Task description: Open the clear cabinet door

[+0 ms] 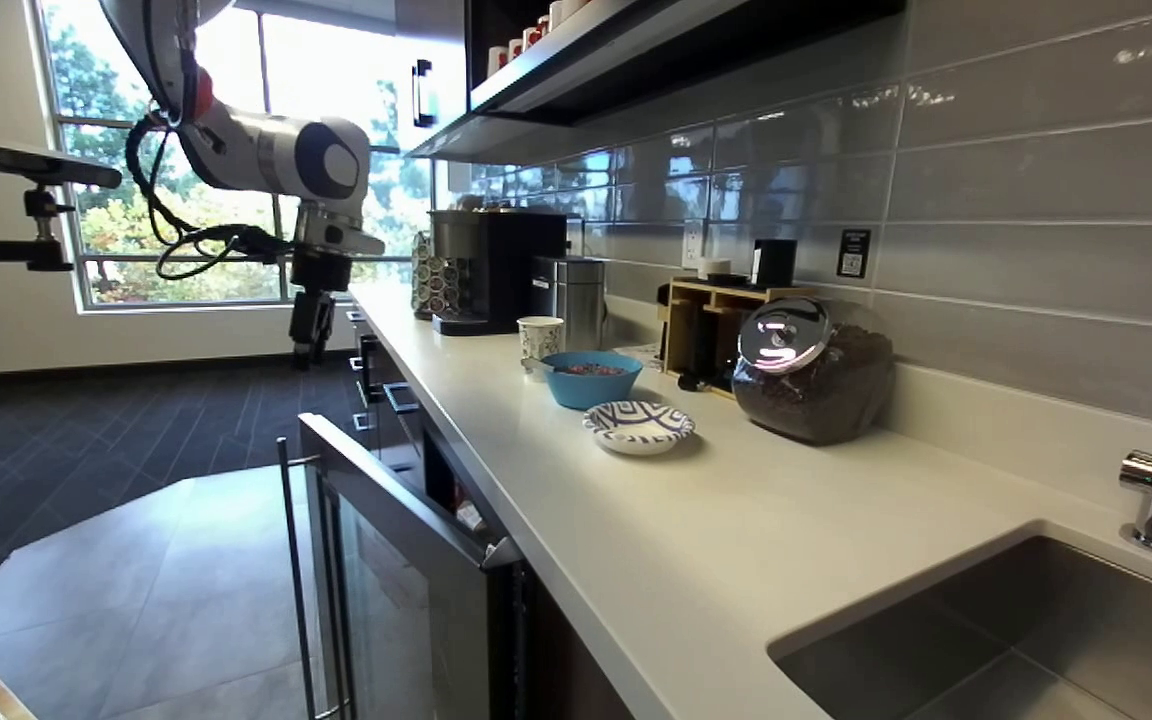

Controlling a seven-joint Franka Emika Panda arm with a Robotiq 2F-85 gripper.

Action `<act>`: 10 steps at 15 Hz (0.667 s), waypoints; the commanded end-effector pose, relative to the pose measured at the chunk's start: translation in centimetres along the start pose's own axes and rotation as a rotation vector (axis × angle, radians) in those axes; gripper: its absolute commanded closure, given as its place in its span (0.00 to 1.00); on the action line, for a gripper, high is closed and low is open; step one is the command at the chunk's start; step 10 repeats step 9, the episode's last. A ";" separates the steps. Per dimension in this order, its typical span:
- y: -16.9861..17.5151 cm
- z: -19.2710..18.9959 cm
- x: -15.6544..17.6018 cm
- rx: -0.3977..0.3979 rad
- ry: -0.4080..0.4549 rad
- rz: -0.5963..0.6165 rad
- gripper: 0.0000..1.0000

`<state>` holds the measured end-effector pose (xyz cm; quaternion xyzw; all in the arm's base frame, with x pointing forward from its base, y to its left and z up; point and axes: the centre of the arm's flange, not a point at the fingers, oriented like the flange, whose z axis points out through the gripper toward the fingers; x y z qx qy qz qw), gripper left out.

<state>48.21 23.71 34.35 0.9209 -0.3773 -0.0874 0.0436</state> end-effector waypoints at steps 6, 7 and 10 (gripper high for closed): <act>2.7 -6.2 -1.8 0.057 0.208 -0.061 0.00; 2.9 -6.2 -1.8 0.057 0.211 -0.062 0.00; 2.9 -6.0 -1.8 0.057 0.213 -0.062 0.00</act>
